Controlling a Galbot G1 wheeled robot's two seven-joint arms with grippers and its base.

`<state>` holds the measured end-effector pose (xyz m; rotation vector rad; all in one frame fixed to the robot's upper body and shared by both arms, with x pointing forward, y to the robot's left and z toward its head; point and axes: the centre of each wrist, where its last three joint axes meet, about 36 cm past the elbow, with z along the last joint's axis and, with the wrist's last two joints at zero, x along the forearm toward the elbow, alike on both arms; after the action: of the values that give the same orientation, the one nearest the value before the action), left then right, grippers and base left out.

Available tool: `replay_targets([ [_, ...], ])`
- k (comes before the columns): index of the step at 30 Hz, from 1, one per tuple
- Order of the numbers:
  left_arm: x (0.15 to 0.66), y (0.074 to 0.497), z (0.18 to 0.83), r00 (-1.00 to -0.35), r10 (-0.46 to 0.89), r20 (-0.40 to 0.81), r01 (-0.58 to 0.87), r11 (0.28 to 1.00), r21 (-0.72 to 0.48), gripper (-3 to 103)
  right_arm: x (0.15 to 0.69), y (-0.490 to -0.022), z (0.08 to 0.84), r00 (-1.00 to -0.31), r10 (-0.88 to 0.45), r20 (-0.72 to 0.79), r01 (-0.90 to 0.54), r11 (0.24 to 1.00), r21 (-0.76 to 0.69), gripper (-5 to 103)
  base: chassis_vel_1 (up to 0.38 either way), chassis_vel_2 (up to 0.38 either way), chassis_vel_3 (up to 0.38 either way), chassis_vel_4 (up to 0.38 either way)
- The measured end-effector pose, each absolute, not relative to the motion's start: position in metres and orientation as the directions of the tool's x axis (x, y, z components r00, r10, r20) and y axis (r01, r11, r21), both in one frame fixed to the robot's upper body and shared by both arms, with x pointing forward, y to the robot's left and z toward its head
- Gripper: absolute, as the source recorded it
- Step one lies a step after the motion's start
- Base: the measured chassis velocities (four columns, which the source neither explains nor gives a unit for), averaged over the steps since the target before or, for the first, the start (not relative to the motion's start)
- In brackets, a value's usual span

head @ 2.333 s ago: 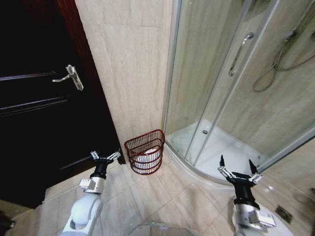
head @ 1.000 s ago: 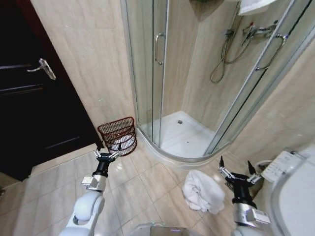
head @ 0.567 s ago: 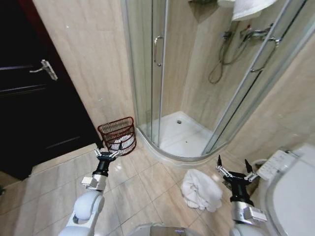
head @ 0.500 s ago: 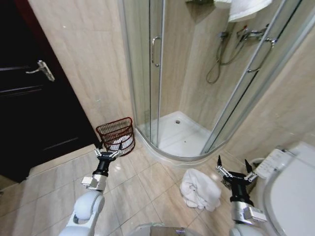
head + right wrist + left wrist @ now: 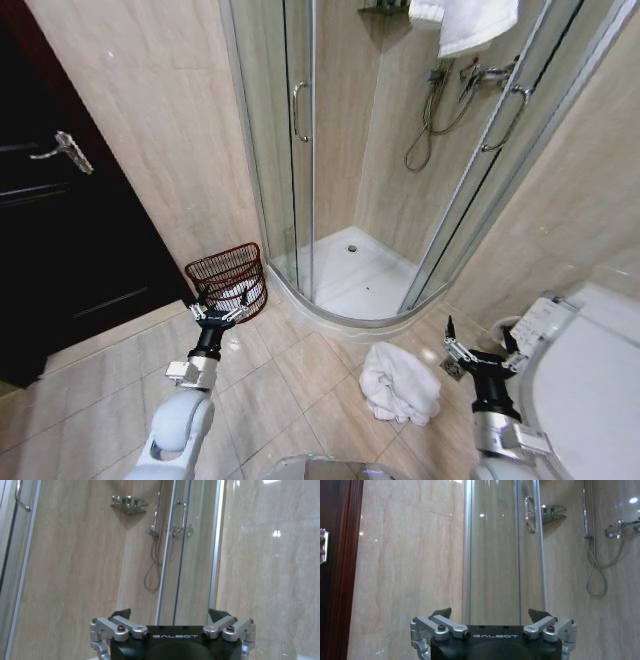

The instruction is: Discard the used towel into the hamper.

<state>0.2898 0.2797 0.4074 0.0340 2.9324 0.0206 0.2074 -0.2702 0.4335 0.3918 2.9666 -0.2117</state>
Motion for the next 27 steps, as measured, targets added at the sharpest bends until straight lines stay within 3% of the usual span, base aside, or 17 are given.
replay_targets([
  [27, 0.2889, 0.2805, 0.4110, -0.978, 0.031, -0.206, 0.031, 1.000, 0.003, 100, 0.2069, -0.2680, 0.4328, -0.953, 0.248, -0.174, 0.270, 0.956, -0.114, 100, 0.000, 0.000, 0.000, 0.000],
])
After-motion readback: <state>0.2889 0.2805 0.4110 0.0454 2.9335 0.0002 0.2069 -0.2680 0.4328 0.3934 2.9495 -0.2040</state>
